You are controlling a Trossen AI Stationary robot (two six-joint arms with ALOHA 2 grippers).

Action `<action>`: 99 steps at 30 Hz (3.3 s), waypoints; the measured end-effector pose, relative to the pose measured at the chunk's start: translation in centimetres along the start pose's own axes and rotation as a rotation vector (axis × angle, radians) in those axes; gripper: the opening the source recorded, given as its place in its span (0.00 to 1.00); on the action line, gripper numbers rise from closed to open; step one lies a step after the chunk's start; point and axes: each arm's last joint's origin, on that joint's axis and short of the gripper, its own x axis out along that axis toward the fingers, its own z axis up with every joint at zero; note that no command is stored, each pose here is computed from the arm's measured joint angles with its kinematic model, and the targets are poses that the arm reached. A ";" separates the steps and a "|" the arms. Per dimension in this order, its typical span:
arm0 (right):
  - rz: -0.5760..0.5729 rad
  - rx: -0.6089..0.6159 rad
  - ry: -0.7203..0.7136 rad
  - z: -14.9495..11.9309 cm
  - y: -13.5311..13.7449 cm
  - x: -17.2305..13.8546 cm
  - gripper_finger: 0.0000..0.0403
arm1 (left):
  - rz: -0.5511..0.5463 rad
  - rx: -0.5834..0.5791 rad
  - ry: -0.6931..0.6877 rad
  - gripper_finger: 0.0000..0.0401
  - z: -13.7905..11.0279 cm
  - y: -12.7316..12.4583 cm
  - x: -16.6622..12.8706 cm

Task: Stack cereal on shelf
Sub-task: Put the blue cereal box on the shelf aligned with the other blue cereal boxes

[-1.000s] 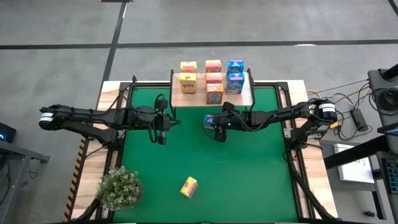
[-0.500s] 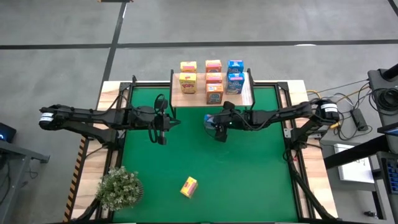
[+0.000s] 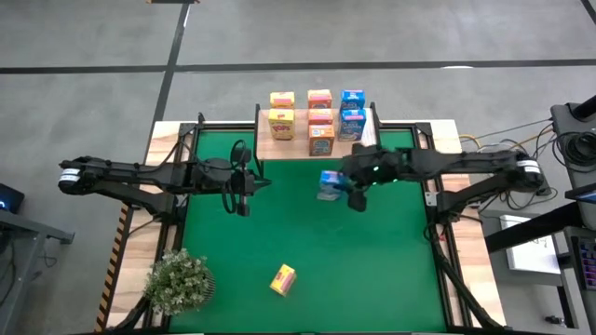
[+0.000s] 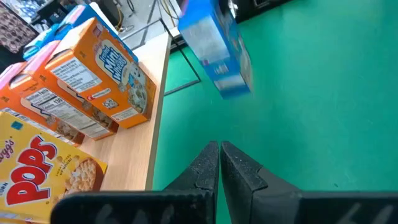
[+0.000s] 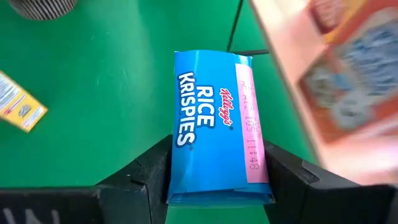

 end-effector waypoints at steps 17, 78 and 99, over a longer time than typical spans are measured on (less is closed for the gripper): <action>-0.105 -0.155 -0.018 1.1 -5.7 -8.1 0.45 | 0.010 -0.010 -0.023 0.00 0.2 0.1 0.0; -0.071 -0.066 0.006 -0.2 -12.8 -6.1 0.58 | 0.022 -0.040 -0.052 0.00 0.5 0.2 0.0; -0.011 0.012 -0.139 5.2 -9.7 -10.2 0.55 | 0.024 -0.040 -0.056 0.00 0.5 0.2 0.0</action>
